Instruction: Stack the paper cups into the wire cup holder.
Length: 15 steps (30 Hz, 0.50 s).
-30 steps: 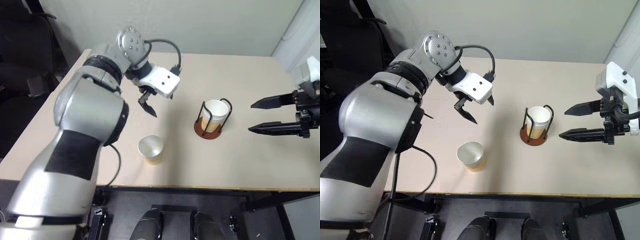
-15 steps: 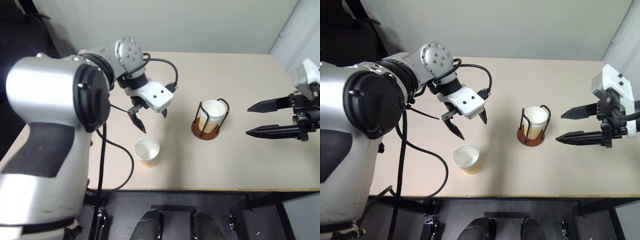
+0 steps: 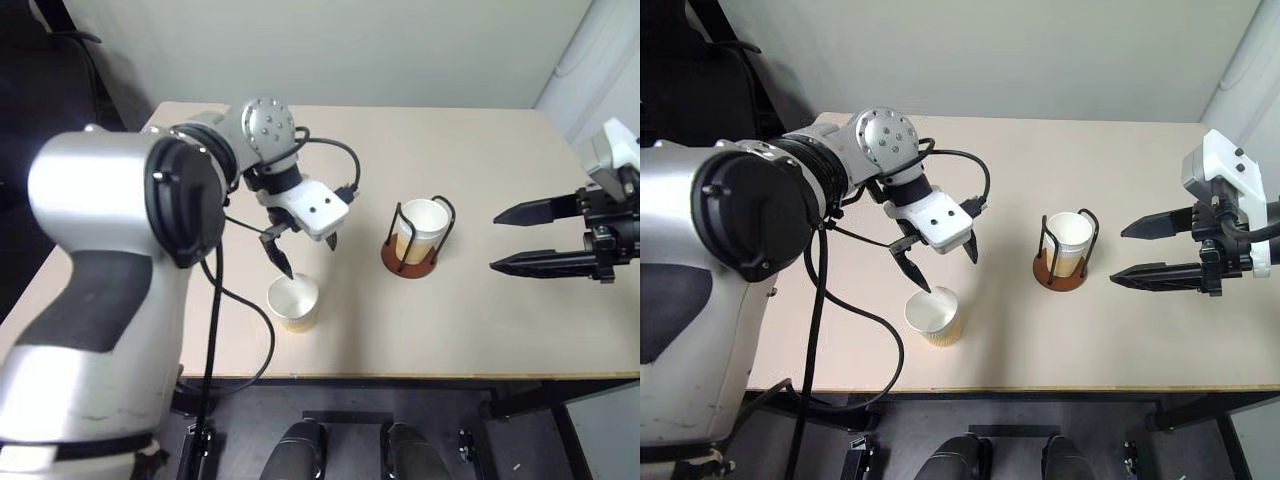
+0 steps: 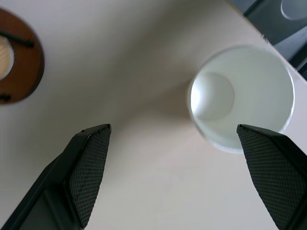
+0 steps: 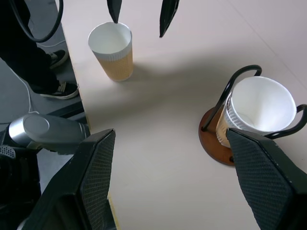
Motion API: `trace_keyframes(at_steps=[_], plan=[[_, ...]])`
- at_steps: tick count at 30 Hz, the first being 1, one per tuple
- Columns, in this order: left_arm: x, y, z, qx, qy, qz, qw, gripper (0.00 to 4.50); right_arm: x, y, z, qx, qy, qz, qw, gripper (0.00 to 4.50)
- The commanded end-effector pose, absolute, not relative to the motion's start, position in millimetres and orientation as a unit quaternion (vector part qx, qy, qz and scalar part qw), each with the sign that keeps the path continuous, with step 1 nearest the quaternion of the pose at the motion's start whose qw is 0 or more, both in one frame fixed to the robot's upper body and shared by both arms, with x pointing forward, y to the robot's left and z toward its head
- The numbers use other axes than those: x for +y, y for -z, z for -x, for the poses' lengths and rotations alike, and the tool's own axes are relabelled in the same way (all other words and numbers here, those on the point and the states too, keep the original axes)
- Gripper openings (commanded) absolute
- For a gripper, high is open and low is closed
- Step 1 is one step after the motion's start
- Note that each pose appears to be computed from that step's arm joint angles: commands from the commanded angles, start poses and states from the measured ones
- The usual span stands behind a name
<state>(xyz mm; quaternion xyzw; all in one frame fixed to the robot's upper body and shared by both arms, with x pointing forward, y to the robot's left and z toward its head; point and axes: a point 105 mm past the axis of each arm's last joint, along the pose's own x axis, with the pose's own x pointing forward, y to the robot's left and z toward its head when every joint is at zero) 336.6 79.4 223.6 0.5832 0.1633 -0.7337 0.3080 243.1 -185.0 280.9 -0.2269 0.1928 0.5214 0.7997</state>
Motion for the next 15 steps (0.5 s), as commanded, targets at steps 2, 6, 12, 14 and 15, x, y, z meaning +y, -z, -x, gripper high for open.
trace_keyframes(at_steps=[2, 6, 12, 14, 15], plan=[[83, -218, -330, 0.165, 0.748, -0.578, 0.281, 4.49, -183, -289, -239, 0.176, -0.519, 0.236, 0.803, 3.76], [87, -212, -329, 0.167, 0.752, -0.578, 0.270, 4.49, -182, -288, -239, 0.176, -0.519, 0.234, 0.803, 3.76], [95, -203, -331, 0.175, 0.750, -0.583, 0.259, 4.49, -181, -287, -240, 0.172, -0.519, 0.232, 0.804, 3.76], [97, -198, -336, 0.173, 0.745, -0.591, 0.255, 4.49, -180, -287, -240, 0.171, -0.521, 0.231, 0.804, 3.76], [99, -195, -338, 0.171, 0.743, -0.596, 0.252, 4.49, -180, -287, -240, 0.170, -0.521, 0.231, 0.804, 3.76]])
